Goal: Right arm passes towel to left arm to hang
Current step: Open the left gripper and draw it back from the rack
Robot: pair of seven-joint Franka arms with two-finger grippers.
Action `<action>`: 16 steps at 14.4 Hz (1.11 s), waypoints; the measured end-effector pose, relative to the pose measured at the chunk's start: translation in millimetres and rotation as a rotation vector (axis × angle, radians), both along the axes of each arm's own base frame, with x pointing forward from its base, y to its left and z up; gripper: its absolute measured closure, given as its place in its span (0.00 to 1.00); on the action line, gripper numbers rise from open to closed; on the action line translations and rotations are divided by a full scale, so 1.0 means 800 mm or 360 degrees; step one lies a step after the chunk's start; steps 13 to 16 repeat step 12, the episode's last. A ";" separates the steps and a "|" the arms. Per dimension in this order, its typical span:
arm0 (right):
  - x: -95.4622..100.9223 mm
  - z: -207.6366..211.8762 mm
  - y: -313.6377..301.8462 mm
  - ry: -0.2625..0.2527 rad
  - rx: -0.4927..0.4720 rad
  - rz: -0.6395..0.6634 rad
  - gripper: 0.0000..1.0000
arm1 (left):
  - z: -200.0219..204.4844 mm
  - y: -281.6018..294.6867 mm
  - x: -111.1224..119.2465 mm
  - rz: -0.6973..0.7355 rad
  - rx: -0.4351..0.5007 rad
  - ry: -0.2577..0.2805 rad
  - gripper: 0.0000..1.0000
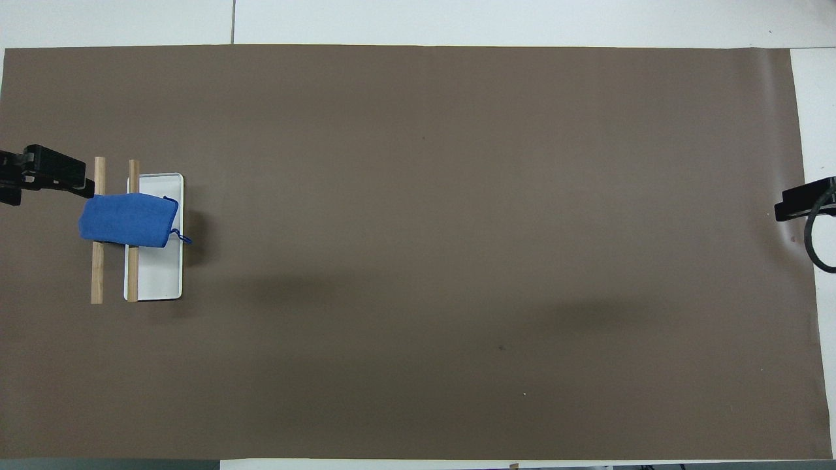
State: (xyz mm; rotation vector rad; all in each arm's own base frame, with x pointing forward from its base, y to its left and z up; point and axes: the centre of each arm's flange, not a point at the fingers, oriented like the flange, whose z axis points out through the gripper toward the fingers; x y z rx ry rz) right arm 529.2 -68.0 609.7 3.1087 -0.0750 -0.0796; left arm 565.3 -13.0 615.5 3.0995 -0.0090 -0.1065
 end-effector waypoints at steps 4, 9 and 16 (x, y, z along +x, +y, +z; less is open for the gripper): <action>0.000 0.000 0.002 -0.0002 0.0003 0.0004 0.00 | -0.001 -0.003 -0.001 -0.0014 -0.0001 0.0006 0.00; 0.000 0.000 0.002 -0.0002 0.0005 0.0004 0.00 | -0.004 -0.005 -0.003 -0.0060 -0.0004 0.0016 0.00; 0.000 0.000 0.002 -0.0002 0.0007 0.0004 0.00 | -0.004 -0.005 -0.003 -0.0074 -0.0005 0.0013 0.00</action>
